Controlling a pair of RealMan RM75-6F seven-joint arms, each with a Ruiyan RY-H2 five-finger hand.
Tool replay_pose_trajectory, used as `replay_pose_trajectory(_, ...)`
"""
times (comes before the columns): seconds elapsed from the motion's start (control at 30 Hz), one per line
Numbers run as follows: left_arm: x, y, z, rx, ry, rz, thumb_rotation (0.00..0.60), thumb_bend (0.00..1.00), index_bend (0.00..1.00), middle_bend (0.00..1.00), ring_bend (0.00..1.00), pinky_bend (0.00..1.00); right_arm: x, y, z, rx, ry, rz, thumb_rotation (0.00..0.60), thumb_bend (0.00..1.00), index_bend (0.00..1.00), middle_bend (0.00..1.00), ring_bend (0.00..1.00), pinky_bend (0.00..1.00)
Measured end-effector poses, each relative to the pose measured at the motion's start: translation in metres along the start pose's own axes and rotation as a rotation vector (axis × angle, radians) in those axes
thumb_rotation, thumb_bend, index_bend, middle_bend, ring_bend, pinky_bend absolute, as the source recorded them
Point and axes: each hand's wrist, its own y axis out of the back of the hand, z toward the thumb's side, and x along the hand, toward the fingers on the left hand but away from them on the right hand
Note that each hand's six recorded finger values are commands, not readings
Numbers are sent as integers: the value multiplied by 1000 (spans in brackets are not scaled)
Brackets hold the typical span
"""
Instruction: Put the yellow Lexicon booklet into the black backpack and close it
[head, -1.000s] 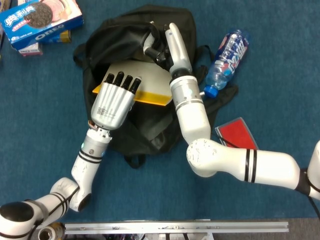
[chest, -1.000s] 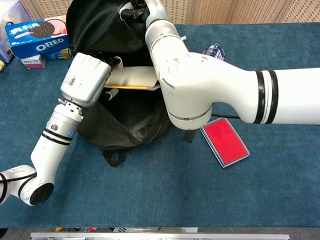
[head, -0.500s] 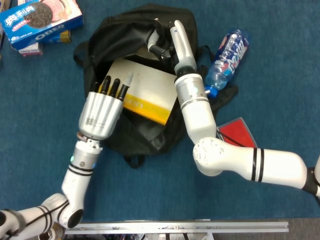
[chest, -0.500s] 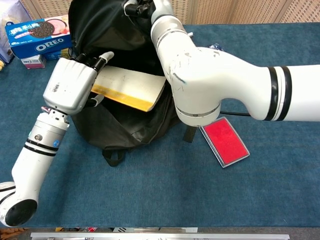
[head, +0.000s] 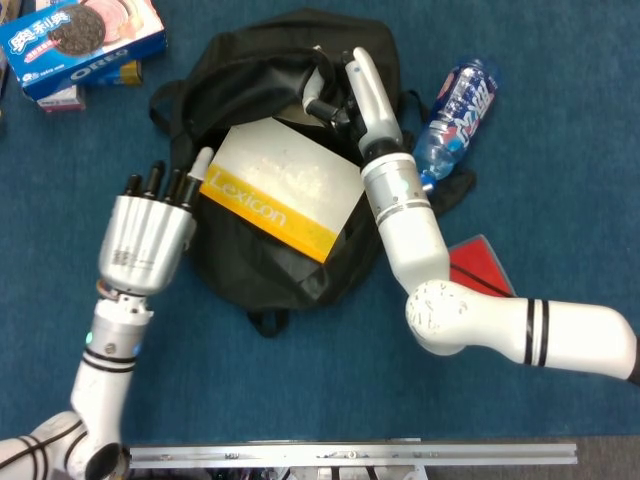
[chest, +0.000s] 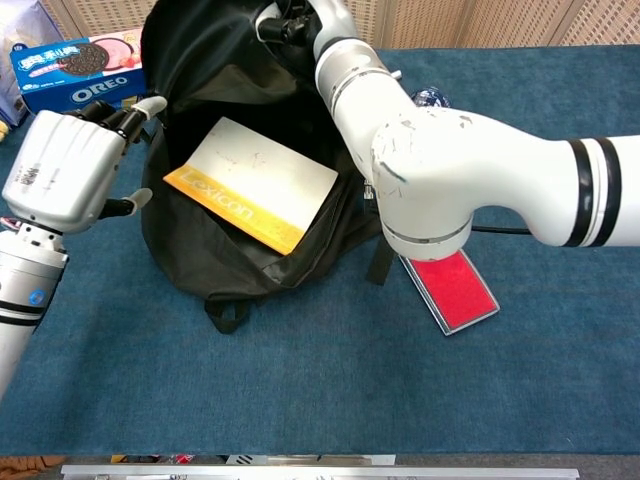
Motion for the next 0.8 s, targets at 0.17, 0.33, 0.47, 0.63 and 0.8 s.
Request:
replay_pose_trajectory(0.17,-7,7,-18,2,30,-26,600,137,160,425,347,575,3,3,-5,26,4,10,600,865,742,657,668,876)
replay_pose_trajectory(0.33,-12,10,-35,6,57,-54,600,137,160,425,347,574,5,7,-4,31,13,13,600,865,742,657,668,876)
replay_pose_trajectory(0.47,-15,8,-50,0,91,-93,600,137,160,420,346,573,7,10,-4,41,18,16,600,865,742,657,668,876)
replay_pose_trajectory(0.63,-18,8,-70,-21,138,-136,600,138,144,388,321,532,11,11,-8,67,22,34,600,863,742,650,659,870)
replay_pose_trajectory(0.8,-21,11,-92,-52,189,-202,600,137,121,354,295,512,18,3,-15,141,34,96,600,813,723,602,596,749)
